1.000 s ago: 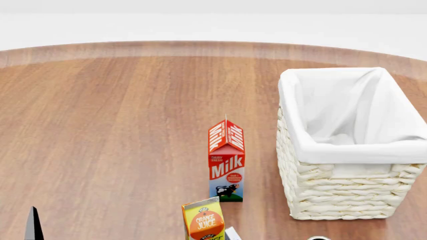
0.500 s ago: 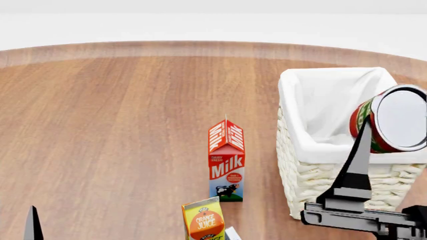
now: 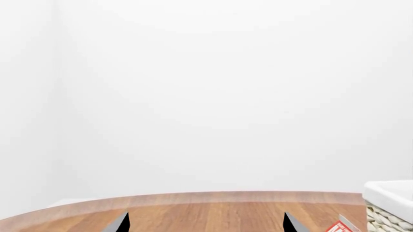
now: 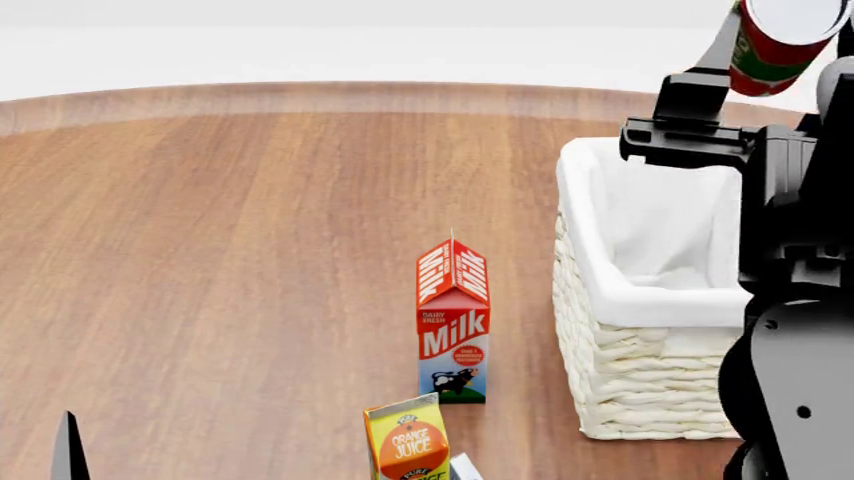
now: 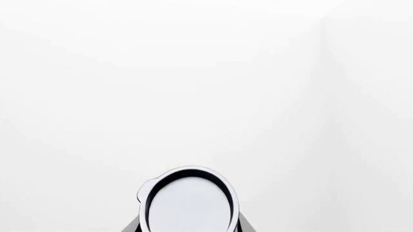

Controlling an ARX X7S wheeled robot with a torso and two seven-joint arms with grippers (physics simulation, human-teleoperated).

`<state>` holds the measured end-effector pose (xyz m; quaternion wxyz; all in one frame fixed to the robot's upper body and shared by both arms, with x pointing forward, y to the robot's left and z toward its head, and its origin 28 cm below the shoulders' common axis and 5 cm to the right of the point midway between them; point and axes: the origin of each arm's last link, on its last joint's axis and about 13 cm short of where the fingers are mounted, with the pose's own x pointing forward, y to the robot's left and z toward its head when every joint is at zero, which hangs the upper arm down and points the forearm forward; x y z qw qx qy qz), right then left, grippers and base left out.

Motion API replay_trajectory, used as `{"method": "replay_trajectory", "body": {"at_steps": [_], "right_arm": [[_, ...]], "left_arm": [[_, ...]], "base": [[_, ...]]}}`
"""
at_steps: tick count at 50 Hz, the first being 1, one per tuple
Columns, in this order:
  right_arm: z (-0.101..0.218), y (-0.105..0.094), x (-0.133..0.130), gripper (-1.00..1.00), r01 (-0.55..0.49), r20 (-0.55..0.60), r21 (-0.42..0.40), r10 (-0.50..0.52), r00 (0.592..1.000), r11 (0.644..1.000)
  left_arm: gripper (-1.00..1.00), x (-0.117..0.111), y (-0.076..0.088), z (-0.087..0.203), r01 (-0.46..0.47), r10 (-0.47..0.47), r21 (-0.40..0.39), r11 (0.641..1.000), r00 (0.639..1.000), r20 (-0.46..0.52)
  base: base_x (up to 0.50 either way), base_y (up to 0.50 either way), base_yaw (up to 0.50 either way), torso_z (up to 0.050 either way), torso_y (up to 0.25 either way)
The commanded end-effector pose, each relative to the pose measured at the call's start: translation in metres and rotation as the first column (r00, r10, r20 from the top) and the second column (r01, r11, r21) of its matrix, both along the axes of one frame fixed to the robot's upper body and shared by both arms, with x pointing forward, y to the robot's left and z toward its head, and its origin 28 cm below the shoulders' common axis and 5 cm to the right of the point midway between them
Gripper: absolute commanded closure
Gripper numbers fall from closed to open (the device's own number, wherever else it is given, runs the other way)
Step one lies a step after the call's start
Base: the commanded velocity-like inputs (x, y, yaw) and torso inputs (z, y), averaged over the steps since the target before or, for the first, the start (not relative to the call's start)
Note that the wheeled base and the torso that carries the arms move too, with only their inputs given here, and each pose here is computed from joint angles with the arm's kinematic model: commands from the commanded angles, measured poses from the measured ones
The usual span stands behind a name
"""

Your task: Pick up the tomato sauce, and put it in the basket.

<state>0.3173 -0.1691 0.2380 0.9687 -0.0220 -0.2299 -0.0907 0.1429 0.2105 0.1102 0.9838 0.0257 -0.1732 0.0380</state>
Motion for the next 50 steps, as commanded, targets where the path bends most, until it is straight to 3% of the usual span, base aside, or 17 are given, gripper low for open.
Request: {"method": "replay_trajectory", "body": {"at_steps": [1, 5, 8, 10, 15, 19, 23, 32, 40, 50], "right_arm": [[0.026, -0.005, 0.057, 1.00, 0.059, -0.056, -0.063, -0.063, 0.996, 0.996], [0.031, -0.009, 0.079, 1.00, 0.063, -0.086, -0.031, -0.065, 0.994, 0.998], [0.030, -0.011, 0.093, 1.00, 0.067, -0.142, -0.056, -0.074, 0.987, 0.996], [0.028, -0.011, 0.099, 1.00, 0.034, -0.168, -0.022, -0.037, 0.985, 0.999], [0.020, -0.015, 0.117, 1.00, 0.108, -0.243, -0.055, -0.118, 0.963, 0.993], [0.018, -0.015, 0.116, 1.00, 0.089, -0.301, -0.060, -0.103, 0.948, 0.994], [0.013, -0.014, 0.115, 1.00, 0.072, -0.437, -0.094, -0.106, 0.893, 0.993], [-0.009, -0.018, 0.110, 1.00, 0.079, -0.561, -0.067, -0.103, 0.821, 0.995], [-0.030, -0.022, 0.105, 1.00, 0.098, -0.610, 0.030, -0.059, 0.790, 0.995], [-0.058, -0.021, 0.100, 1.00, 0.095, -0.655, 0.029, -0.053, 0.754, 0.995]], "left_arm": [[-1.00, -0.001, 0.000, 0.001, 0.003, -0.003, -0.001, 1.000, 1.000, 0.003], [-1.00, -0.001, 0.000, 0.001, 0.003, -0.003, -0.002, 1.000, 1.000, 0.003], [-1.00, -0.001, 0.000, 0.001, 0.004, -0.004, -0.003, 1.000, 1.000, 0.003], [-1.00, 0.000, -0.001, 0.001, 0.007, -0.007, -0.003, 1.000, 1.000, 0.002], [-1.00, 0.000, 0.000, 0.001, 0.007, -0.007, -0.006, 1.000, 1.000, 0.001], [-1.00, 0.000, 0.000, 0.001, 0.004, -0.004, -0.009, 1.000, 1.000, 0.003], [-1.00, -0.001, 0.001, 0.003, 0.000, 0.000, -0.010, 1.000, 1.000, 0.009], [-1.00, -0.001, 0.001, 0.003, -0.001, 0.002, -0.013, 1.000, 1.000, 0.009], [-1.00, -0.001, 0.001, 0.003, -0.002, 0.002, -0.010, 1.000, 1.000, 0.008], [-1.00, 0.000, 0.001, 0.002, -0.001, 0.001, -0.011, 1.000, 1.000, 0.006]], "base": [[0.00, 0.00, 0.00, 0.000, 0.000], [0.00, 0.00, 0.00, 0.000, 0.000], [0.00, 0.00, 0.00, 0.000, 0.000], [0.00, 0.00, 0.00, 0.000, 0.000], [0.00, 0.00, 0.00, 0.000, 0.000], [0.00, 0.00, 0.00, 0.000, 0.003], [0.00, 0.00, 0.00, 0.000, 0.000], [0.00, 0.00, 0.00, 0.000, 0.000], [0.00, 0.00, 0.00, 0.000, 0.000], [0.00, 0.00, 0.00, 0.000, 0.001]]}}
